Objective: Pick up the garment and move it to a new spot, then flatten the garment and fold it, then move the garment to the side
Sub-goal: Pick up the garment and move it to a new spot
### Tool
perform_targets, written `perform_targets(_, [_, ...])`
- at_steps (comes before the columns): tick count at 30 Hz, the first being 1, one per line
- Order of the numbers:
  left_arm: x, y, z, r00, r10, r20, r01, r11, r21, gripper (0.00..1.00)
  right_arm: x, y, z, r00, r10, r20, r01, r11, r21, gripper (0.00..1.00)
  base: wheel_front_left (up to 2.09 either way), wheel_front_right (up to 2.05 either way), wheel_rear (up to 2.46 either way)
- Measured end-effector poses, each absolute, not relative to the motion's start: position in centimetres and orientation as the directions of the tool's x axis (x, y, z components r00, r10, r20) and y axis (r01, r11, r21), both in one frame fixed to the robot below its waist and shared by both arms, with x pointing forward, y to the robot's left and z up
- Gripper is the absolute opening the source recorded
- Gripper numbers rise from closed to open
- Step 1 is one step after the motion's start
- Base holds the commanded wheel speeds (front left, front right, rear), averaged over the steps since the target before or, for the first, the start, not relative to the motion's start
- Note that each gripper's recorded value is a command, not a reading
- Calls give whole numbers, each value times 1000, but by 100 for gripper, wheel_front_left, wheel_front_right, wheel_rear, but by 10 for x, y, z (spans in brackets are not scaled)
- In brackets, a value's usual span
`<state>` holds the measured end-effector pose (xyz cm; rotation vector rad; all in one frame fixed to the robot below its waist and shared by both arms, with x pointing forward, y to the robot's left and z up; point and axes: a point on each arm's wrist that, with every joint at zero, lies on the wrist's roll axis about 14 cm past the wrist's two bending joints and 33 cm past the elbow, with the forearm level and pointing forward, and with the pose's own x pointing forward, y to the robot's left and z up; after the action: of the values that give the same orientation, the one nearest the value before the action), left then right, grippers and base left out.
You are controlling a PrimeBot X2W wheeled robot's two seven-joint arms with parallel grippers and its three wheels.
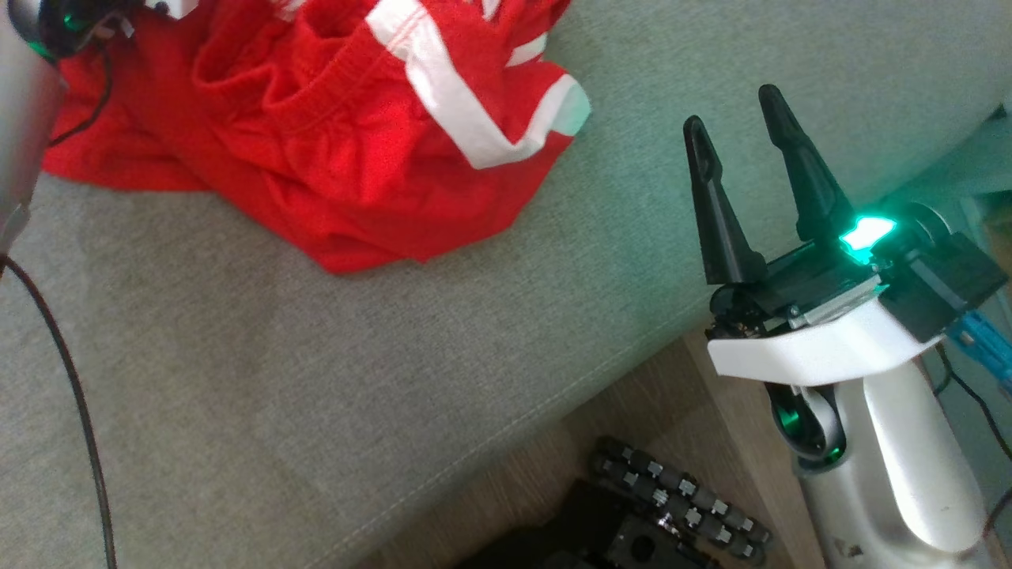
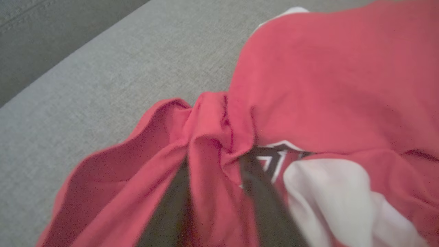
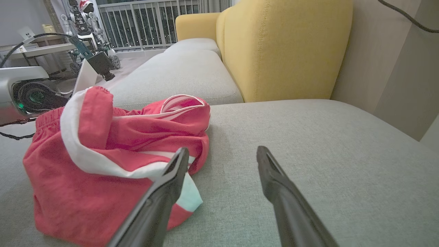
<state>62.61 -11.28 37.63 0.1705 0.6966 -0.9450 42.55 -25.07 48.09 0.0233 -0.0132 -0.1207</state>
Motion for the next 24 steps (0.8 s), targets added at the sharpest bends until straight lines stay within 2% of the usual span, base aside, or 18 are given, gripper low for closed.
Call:
perform_targets(7, [634, -119, 430, 498, -753, -431, 790, 599, -134, 0, 420, -246, 492, 993, -109, 39, 108, 994, 19, 100, 0, 0, 0])
perform_targets(10, [627, -126, 467, 519, -793, -319, 787, 589, -184, 0, 417, -241, 496, 994, -93, 49, 93, 996, 13, 100, 0, 0, 0])
perform_targets(11, [627, -126, 467, 519, -793, -319, 787, 589, -184, 0, 417, -241, 496, 994, -93, 49, 93, 996, 13, 100, 0, 0, 0])
perform_targets(12, [621, -129, 496, 533, -812, -239, 795, 577, -188, 0, 418, -236, 500, 995, -78, 62, 78, 997, 10, 100, 0, 0, 0])
perform_targets(14, [620, -129, 511, 544, -816, -194, 796, 575, -189, 0, 419, -234, 503, 995, -70, 72, 69, 998, 9, 100, 0, 0, 0])
perform_targets(20, [624, -96, 597, 637, -771, 20, 766, 630, -129, 0, 417, -218, 520, 992, -24, 122, 23, 1000, 8, 100, 0, 0, 0])
perform_targets(24, [620, -69, 667, 667, -720, 192, 741, 667, -76, 0, 414, -206, 524, 991, 9, 136, -10, 1000, 8, 100, 0, 0, 0])
